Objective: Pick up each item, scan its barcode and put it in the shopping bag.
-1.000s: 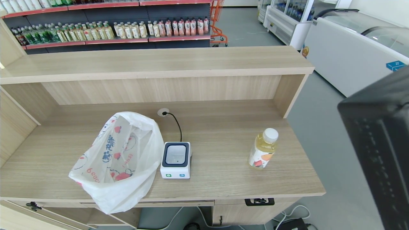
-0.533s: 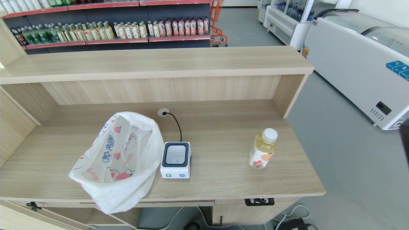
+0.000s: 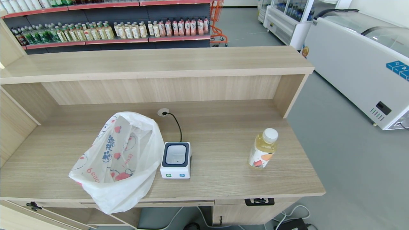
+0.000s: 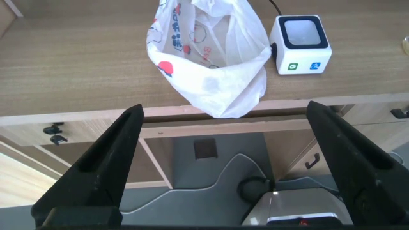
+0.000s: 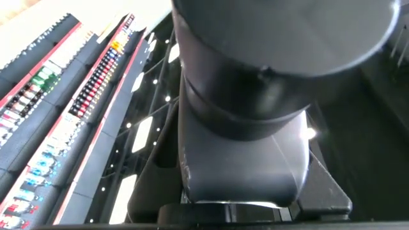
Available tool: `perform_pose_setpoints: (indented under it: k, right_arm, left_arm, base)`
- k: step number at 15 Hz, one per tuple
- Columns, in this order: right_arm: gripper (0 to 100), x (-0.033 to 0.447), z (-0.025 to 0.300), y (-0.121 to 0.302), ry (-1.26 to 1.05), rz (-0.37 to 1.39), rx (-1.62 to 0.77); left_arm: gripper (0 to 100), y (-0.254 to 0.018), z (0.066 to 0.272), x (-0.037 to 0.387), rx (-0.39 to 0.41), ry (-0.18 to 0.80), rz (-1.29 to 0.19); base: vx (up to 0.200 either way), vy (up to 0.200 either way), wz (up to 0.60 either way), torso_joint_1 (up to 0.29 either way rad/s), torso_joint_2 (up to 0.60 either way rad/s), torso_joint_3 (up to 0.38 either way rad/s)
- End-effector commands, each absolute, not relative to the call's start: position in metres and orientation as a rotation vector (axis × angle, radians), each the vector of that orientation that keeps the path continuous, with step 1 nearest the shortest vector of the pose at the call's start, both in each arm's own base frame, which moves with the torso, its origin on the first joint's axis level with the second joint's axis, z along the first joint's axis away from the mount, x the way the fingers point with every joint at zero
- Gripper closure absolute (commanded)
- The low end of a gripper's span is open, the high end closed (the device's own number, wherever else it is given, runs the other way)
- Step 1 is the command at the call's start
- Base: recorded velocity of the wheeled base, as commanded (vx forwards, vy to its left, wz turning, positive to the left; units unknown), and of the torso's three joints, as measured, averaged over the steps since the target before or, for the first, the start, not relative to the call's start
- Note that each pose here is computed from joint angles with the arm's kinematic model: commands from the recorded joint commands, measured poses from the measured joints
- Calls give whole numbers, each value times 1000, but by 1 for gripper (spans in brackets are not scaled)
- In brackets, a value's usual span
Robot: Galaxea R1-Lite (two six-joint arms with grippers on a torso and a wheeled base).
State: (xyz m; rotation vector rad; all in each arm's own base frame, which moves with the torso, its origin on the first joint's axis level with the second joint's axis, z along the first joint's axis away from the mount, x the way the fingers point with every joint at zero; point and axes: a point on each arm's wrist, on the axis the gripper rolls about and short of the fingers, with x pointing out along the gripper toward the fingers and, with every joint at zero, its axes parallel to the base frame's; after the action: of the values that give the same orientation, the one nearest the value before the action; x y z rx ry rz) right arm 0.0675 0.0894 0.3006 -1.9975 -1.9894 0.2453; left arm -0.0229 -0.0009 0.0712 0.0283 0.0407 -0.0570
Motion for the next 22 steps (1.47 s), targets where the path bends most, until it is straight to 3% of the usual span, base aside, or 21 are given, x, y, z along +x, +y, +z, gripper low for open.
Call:
perform_pose_setpoints:
  k: [1, 11, 13, 14, 15, 17, 18, 19, 21, 22]
  right_arm:
    - [100, 68, 300, 90, -1990, 249, -1997]
    - [100, 65, 298, 88, -1988, 290, -1996]
    - [100, 64, 313, 84, -1945, 253, -1977]
    - [100, 67, 332, 78, -1812, 241, -1975]
    - [100, 80, 342, 73, -1494, 304, -1952]
    - [100, 102, 325, 59, -701, 485, -1557]
    - [100, 94, 322, 48, -484, 487, -1375]
    - [100, 80, 326, 35, -387, 458, -1347]
    - [100, 65, 307, 24, -192, 651, -1293]
    - [100, 49, 302, 18, -21, 797, -1074]
  left_arm:
    - [0, -1, 71, -23, 28, 41, -57]
    - [0, -1, 71, -23, 28, 41, -57]
    - [0, -1, 71, -23, 28, 41, -57]
    - [0, -1, 71, -23, 28, 42, -57]
    - [0, -1, 71, -23, 28, 41, -57]
    - [0, -1, 71, -23, 28, 42, -57]
    - [0, -1, 71, -23, 28, 42, -57]
    - [0, -1, 71, -23, 28, 41, -57]
    - [0, -1, 71, -23, 28, 41, -57]
    - [0, -1, 71, -23, 28, 42, -57]
  base:
    - [0, 0, 0, 0, 0, 0]
    - [0, 0, 0, 0, 0, 0]
    - [0, 0, 0, 0, 0, 0]
    - [0, 0, 0, 0, 0, 0]
    - [0, 0, 0, 0, 0, 0]
    - [0, 0, 0, 0, 0, 0]
    - [0, 0, 0, 0, 0, 0]
    - [0, 0, 0, 0, 0, 0]
    - [0, 0, 0, 0, 0, 0]
    - [0, 0, 0, 0, 0, 0]
